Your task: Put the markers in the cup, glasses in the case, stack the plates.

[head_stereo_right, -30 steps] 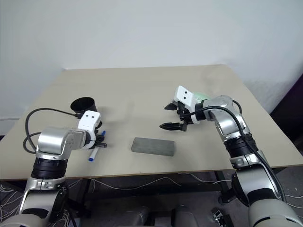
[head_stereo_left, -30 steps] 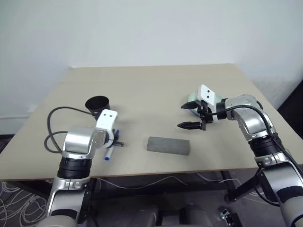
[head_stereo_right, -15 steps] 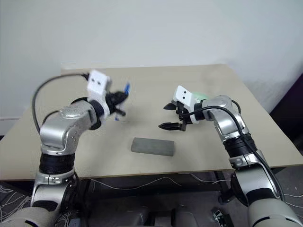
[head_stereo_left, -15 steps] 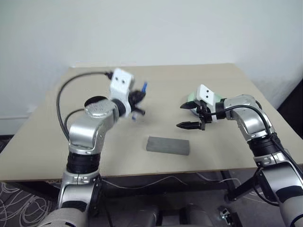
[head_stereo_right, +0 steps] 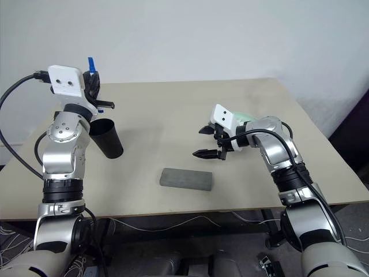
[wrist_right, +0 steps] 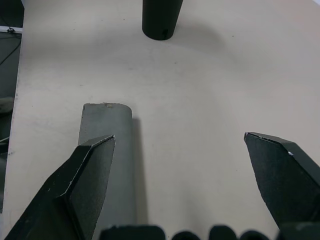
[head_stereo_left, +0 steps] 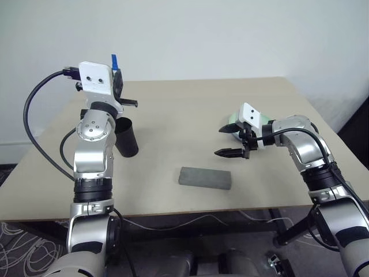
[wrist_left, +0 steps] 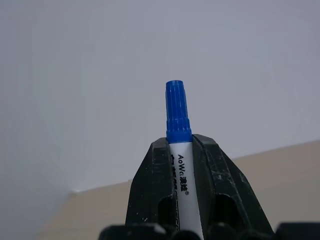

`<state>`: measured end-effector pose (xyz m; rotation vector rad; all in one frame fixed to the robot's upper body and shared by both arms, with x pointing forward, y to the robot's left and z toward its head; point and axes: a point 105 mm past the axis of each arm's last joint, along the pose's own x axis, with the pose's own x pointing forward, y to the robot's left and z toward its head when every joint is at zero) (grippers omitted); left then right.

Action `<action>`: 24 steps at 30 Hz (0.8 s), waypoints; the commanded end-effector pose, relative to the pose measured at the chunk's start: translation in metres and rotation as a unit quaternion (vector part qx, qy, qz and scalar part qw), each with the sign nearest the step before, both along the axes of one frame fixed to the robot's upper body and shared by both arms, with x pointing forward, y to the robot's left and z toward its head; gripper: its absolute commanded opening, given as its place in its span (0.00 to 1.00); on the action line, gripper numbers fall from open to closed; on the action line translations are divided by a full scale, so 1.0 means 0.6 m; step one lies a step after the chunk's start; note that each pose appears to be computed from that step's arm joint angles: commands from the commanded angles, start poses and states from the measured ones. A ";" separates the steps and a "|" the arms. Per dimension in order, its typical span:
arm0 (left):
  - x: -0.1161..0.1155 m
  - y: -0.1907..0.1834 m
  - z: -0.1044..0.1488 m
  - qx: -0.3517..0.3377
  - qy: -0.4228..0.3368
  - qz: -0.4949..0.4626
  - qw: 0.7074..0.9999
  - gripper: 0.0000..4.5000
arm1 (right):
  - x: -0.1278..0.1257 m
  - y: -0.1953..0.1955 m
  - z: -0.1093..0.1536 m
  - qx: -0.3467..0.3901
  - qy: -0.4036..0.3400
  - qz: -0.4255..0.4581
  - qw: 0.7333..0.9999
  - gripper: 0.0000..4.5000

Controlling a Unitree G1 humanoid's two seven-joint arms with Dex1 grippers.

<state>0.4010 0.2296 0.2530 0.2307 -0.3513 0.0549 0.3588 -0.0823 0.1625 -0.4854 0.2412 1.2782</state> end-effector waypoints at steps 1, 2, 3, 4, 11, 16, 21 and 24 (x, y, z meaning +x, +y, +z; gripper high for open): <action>-0.008 0.007 0.007 0.018 -0.027 0.008 0.999 0.03 | -0.001 0.009 0.032 0.010 -0.030 0.012 0.999 1.00; -0.008 0.009 0.001 0.017 -0.025 0.009 0.999 0.03 | -0.001 0.009 0.032 0.010 -0.030 0.013 0.999 1.00; -0.008 0.010 -0.003 0.016 -0.025 0.010 1.000 0.03 | -0.001 0.009 0.032 0.010 -0.030 0.013 0.999 1.00; -0.008 0.012 -0.008 0.016 -0.024 0.010 1.000 0.03 | -0.001 0.009 0.032 0.010 -0.030 0.013 0.999 1.00; -0.004 0.025 -0.041 0.022 -0.012 0.022 0.999 0.03 | -0.004 0.010 0.032 0.011 -0.030 0.015 0.999 1.00; -0.001 0.036 -0.068 0.019 -0.001 0.032 0.999 0.03 | -0.004 0.010 0.032 0.011 -0.029 0.014 0.999 1.00; 0.001 0.036 -0.090 0.017 0.002 0.038 0.999 0.03 | -0.004 0.009 0.032 0.011 -0.029 0.014 0.999 1.00; 0.002 0.036 -0.101 0.016 0.004 0.040 0.999 0.03 | -0.005 0.009 0.033 0.011 -0.029 0.014 0.999 1.00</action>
